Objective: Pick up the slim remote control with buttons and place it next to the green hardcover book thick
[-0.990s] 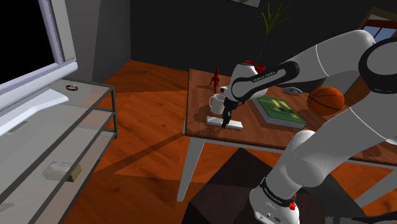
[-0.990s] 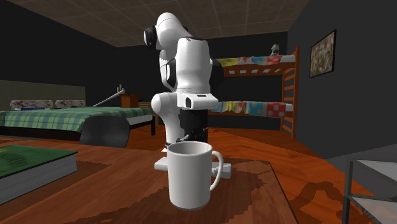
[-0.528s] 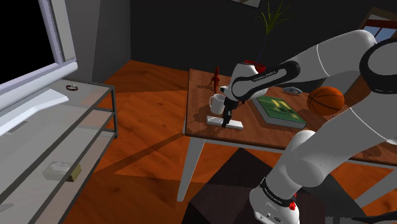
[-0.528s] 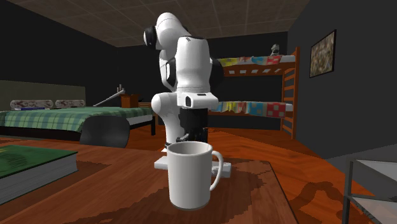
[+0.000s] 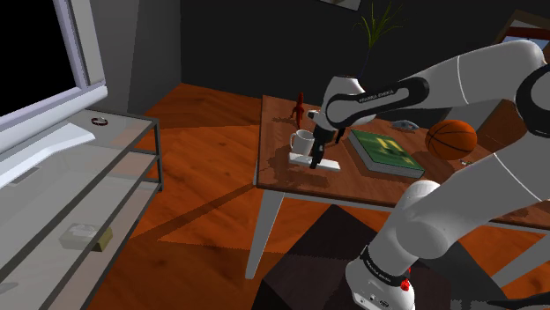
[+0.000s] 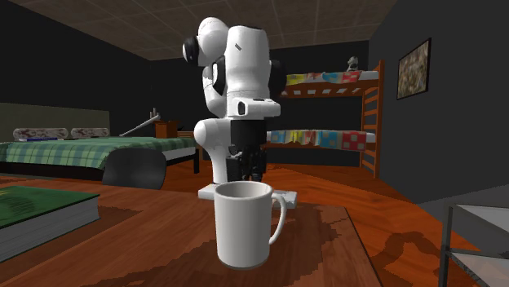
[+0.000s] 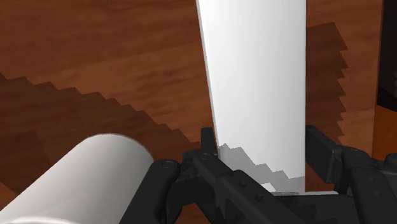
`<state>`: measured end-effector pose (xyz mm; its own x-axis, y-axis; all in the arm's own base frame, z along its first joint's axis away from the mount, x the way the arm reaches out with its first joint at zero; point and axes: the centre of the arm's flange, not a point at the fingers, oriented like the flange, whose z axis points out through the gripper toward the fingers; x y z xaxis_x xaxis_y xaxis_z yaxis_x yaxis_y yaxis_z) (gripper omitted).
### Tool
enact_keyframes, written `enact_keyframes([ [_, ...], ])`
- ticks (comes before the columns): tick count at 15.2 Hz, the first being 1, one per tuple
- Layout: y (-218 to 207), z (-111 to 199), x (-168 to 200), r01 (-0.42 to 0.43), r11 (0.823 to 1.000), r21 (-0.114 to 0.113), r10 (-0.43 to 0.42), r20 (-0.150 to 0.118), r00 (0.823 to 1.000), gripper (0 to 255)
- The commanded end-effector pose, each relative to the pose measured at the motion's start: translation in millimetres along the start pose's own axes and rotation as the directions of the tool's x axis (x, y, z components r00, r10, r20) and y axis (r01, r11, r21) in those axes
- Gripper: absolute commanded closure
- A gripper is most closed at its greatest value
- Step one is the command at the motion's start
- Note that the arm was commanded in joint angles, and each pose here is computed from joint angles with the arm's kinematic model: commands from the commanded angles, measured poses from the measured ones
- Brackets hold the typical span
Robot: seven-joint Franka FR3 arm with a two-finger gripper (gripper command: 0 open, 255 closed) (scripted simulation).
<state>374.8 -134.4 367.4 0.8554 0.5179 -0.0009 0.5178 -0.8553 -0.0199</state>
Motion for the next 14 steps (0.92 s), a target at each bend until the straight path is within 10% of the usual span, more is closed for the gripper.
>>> enact_keyframes([
  [1,1,-11,0,0.000,1.000,0.000,0.000,0.000,1.000,255],
  [14,-1,-80,0,0.000,1.000,0.000,0.000,0.000,1.000,255],
])
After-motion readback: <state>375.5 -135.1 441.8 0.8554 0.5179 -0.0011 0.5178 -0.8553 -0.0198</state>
